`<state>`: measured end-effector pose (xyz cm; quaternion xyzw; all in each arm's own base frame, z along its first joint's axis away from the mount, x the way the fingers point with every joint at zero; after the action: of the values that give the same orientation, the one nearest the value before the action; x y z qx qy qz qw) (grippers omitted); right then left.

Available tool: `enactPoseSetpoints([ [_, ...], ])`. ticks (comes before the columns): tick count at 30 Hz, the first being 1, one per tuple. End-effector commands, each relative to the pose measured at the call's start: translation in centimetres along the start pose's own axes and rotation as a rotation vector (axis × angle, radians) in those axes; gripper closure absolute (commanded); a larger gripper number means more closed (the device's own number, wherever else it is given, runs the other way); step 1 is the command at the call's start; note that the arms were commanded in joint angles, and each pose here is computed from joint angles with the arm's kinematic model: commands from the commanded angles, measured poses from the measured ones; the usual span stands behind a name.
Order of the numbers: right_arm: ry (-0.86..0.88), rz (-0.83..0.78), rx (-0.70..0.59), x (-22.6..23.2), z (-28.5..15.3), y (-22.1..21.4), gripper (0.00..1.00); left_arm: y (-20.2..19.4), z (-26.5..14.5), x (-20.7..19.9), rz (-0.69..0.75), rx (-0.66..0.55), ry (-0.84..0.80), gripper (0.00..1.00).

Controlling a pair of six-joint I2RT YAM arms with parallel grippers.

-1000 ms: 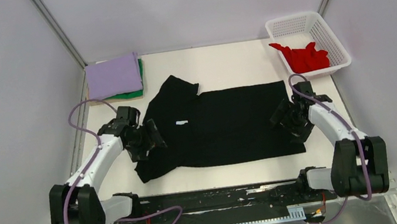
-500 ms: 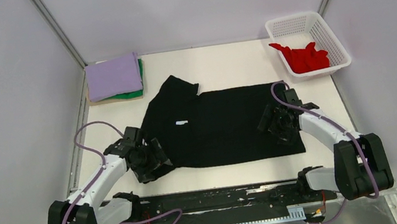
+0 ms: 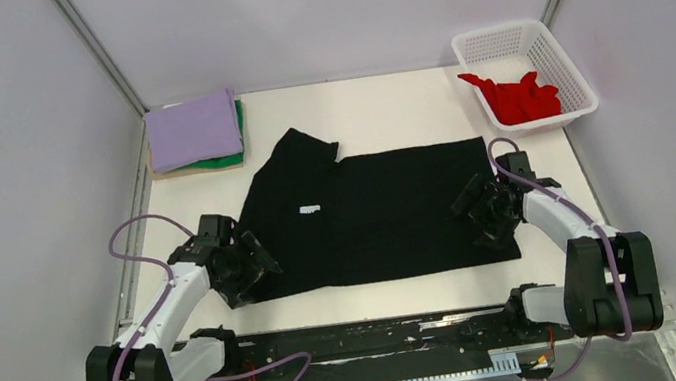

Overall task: Fold and stack the t-shirts
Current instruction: Fold the flattened tshirt in 1/3 of the way

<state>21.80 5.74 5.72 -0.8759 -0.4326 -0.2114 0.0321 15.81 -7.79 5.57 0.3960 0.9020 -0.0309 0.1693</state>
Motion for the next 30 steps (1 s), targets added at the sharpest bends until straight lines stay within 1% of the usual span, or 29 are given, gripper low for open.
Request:
enactPoseSetpoints([
  [1,-0.115,-0.039,-0.02,-3.2,0.5,-0.5,0.0,0.5,-0.4,1.5,0.019,-0.022,0.086,0.0],
  [4,-0.04,-0.084,-0.043,-1.8,-0.5,-0.1,0.0,0.0,-0.8,0.8,0.019,0.007,0.041,0.0],
  [8,0.062,-0.15,-0.122,0.8,-2.8,1.6,0.0,0.4,-3.1,-2.4,0.069,0.01,-0.107,0.0],
  [10,0.107,-0.188,-0.173,2.2,-4.2,2.6,0.0,1.4,-5.3,-4.7,0.119,-0.037,-0.194,0.0],
  [13,0.137,-0.228,-0.275,3.8,-6.0,4.7,0.0,3.8,-9.2,-8.9,0.206,-0.144,-0.321,0.0],
  [16,0.164,-0.244,-0.367,5.2,-7.2,6.7,0.0,6.7,-11.0,-12.7,0.285,-0.242,-0.392,0.0],
  [18,0.184,-0.248,-0.406,6.1,-7.5,7.8,0.0,8.7,-11.4,-15.7,0.344,-0.275,-0.413,0.0],
  [19,0.187,-0.249,-0.424,6.4,-7.6,8.4,0.0,10.0,-11.0,-17.5,0.364,-0.279,-0.401,0.0],
  [22,0.168,-0.235,-0.457,7.0,-7.5,10.0,0.0,12.8,-9.4,-20.8,0.448,-0.292,-0.323,0.0],
  [24,0.165,-0.235,-0.453,7.1,-7.1,10.4,0.0,16.0,-6.9,-24.0,0.483,-0.315,-0.255,0.0],
  [25,0.158,-0.232,-0.448,7.0,-6.7,10.5,0.0,16.6,-6.2,-24.8,0.504,-0.322,-0.25,0.0],
  [26,0.147,-0.231,-0.447,6.8,-6.4,10.6,0.0,17.8,-4.6,-26.3,0.517,-0.319,-0.239,0.0],
  [30,0.104,-0.241,-0.442,6.1,-5.6,10.9,0.0,21.3,0.4,-29.1,0.578,-0.331,-0.155,0.0],
])
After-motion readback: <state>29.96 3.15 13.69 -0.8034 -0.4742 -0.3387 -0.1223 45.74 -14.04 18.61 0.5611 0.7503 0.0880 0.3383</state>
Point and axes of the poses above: each gripper's point midway between its finger pads, its own z axis out along the fingers, its own x axis along the line the jaws close on, y = z × x, the point moved 3 cm from there along -z, back along the fingers, and after that the axes turned 7 degrees about -z, right-handed, at the moved point
